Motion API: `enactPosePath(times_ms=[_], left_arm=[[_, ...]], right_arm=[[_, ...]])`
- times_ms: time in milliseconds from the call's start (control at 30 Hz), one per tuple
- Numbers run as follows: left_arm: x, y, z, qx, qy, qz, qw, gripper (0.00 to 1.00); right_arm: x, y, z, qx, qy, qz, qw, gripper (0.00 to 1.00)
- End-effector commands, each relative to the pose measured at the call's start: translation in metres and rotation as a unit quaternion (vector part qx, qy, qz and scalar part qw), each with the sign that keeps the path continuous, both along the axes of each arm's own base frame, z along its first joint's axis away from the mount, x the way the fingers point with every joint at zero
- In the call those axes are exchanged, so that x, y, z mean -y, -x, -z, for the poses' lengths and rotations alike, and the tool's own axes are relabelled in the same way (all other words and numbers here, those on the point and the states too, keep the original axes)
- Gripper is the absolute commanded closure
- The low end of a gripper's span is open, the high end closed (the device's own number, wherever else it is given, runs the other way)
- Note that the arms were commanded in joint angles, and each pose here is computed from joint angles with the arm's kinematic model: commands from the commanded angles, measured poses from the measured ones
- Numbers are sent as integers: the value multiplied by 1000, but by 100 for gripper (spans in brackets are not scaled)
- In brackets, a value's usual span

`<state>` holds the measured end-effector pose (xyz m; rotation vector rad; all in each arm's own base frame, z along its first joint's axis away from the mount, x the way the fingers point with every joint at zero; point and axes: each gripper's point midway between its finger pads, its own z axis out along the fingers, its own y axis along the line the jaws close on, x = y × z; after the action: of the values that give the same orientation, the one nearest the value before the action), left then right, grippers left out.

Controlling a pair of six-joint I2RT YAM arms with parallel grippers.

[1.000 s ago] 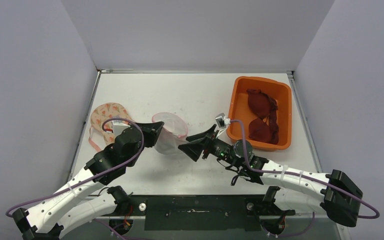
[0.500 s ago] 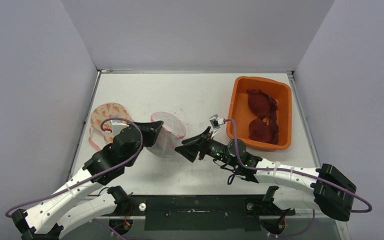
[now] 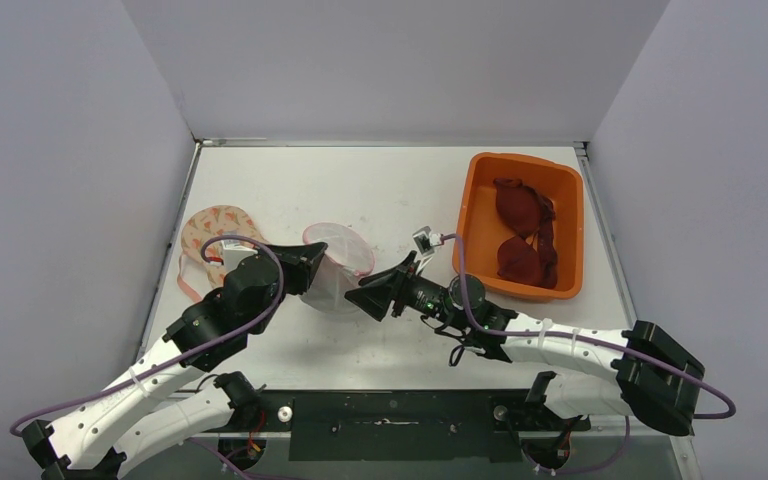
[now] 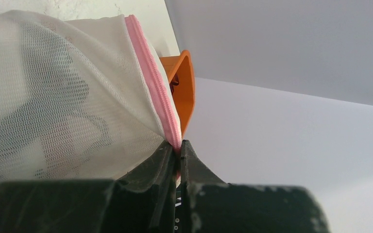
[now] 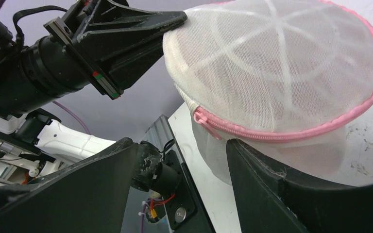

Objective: Unzip the laundry bag and remove the bra
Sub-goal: Unzip the laundry bag at the center of the board.

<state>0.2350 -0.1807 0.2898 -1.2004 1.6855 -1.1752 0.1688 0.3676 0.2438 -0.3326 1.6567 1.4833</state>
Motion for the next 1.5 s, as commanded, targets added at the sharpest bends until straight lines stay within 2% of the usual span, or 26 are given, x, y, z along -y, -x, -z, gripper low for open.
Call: enactPosePath(times_ms=[0,567,1467], left_arm=[[1,1,-33,30,41,2,999,100],[2,2,-29,31,44,5,999,100],[6,1,-21,28,46,10,999,100]], right_arm=[[-5,-4,-42,29,-56,5,998,32],[-2,-7,-48,28,-77,13,997,42],[10,-18,-39,18,-68,54,996,67]])
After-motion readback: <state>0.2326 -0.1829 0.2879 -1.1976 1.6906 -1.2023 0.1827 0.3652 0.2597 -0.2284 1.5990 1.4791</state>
